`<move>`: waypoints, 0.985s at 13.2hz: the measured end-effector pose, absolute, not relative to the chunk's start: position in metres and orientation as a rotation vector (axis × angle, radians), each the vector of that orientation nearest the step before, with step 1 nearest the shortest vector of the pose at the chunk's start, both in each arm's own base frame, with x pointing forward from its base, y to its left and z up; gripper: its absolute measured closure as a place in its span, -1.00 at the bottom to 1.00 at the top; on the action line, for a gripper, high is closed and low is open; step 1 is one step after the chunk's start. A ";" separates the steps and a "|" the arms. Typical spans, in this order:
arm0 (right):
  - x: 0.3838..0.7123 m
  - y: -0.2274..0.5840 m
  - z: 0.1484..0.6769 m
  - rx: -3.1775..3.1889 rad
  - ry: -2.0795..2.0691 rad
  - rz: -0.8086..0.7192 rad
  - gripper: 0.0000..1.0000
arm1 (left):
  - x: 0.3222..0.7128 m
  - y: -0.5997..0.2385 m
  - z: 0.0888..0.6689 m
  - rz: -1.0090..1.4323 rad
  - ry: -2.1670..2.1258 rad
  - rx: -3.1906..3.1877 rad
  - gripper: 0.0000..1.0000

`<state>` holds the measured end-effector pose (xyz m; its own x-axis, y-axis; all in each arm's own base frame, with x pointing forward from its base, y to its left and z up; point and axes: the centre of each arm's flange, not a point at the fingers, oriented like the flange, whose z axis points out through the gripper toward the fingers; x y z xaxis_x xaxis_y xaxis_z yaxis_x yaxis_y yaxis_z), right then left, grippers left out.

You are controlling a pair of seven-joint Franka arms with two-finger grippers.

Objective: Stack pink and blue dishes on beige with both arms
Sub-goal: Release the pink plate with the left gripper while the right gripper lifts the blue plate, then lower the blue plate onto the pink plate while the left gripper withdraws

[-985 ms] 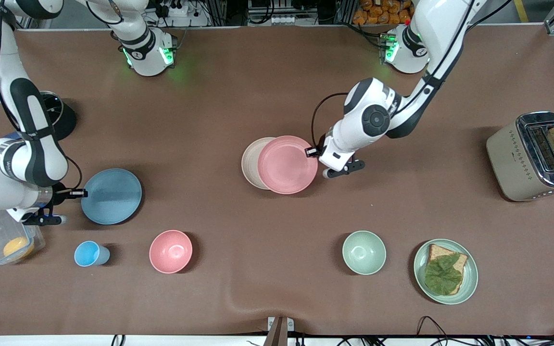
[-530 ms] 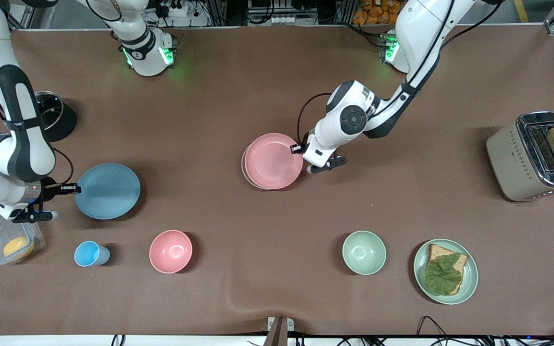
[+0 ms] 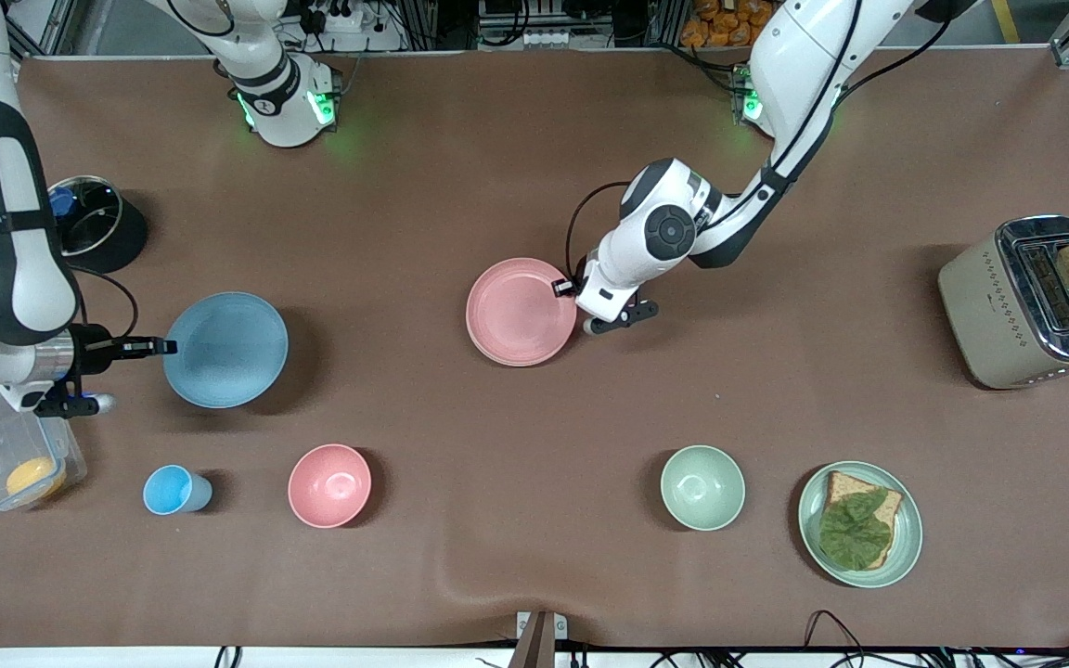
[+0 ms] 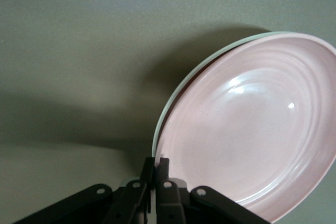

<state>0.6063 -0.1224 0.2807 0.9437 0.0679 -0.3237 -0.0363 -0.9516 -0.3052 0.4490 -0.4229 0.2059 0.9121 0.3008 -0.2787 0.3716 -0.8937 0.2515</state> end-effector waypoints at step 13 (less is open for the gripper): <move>0.574 0.212 0.275 -2.681 -0.408 0.631 0.93 | 0.545 -0.259 0.455 0.139 0.543 2.938 -1.00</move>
<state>0.5738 0.2116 0.2748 0.8591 0.3523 -0.3712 0.1938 -0.8952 -0.4013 0.5447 -0.2586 0.4553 0.9301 0.3618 0.0637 0.3478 -0.9230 0.1645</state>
